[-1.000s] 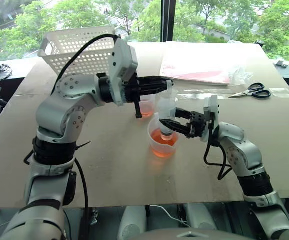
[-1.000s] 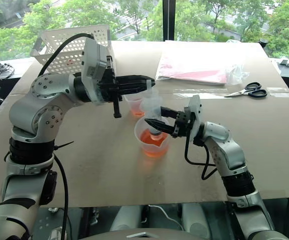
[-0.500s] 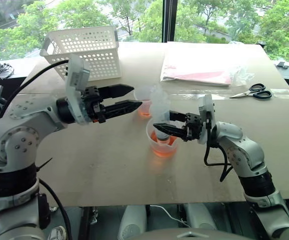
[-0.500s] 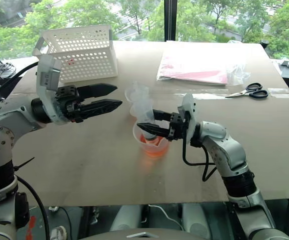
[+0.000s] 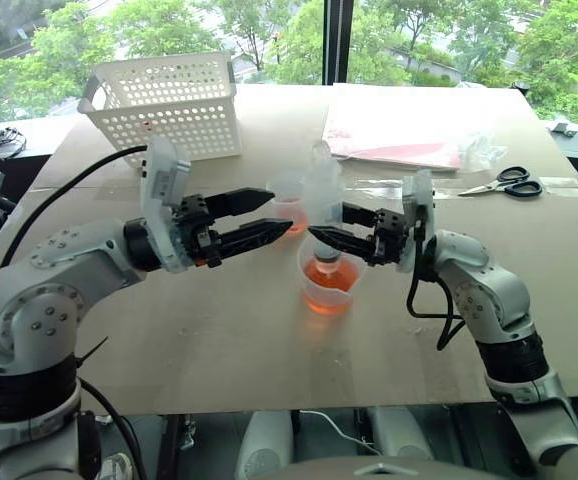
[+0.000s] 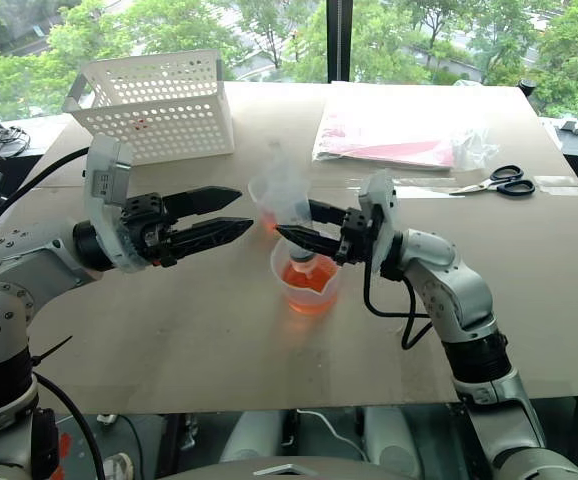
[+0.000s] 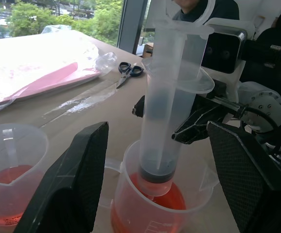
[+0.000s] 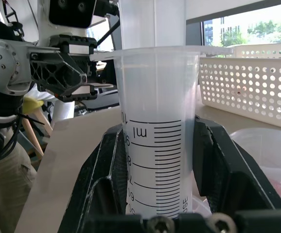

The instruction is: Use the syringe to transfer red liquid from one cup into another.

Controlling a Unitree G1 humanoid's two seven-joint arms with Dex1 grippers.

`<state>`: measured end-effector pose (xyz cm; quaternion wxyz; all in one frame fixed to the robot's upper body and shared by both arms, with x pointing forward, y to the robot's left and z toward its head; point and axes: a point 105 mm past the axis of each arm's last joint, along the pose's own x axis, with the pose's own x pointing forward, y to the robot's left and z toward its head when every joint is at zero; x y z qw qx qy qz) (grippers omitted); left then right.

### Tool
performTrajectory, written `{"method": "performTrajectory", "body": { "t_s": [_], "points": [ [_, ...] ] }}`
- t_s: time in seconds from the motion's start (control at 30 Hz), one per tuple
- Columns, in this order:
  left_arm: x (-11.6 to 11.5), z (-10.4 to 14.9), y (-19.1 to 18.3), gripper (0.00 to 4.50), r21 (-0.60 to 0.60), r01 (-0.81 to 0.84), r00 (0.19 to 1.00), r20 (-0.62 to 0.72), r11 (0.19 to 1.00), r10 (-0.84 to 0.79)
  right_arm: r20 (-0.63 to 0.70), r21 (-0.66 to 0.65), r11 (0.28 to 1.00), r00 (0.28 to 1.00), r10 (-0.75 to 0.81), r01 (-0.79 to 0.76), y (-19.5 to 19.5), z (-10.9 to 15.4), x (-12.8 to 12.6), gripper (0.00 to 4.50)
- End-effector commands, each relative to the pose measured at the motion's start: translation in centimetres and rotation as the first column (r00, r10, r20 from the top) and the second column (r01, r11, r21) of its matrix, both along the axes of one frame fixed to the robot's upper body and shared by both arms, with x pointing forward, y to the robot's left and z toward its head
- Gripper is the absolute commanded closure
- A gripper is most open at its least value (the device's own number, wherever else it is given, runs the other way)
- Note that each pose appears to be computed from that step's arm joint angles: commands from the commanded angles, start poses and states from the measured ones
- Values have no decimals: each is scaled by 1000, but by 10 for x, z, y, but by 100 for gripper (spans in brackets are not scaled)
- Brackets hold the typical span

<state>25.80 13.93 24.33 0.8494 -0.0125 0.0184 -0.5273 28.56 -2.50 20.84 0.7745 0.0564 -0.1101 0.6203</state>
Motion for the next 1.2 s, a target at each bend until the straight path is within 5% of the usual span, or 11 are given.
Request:
{"method": "performTrajectory", "body": {
  "t_s": [0.03, 0.83, 1.07, 1.2],
  "points": [
    [-6, 12, -6, 124, -10, 38, 998, 52, 999, -37, 64, 54, 998, 998, 28, -32, -1, 24, -10, 306],
    [9, 31, -44, 124, -35, 118, 981, 160, 992, -111, 107, 50, 999, 994, 5, -10, 2, 42, -13, 306],
    [6, 36, -27, 124, -60, 103, 987, 131, 993, -94, 109, 38, 999, 993, -38, 34, -2, 41, -10, 306],
    [6, 46, -1, 124, -150, 54, 997, 55, 987, -46, 104, 110, 992, 992, -76, 64, -3, 64, -4, 306]
  ]
}}
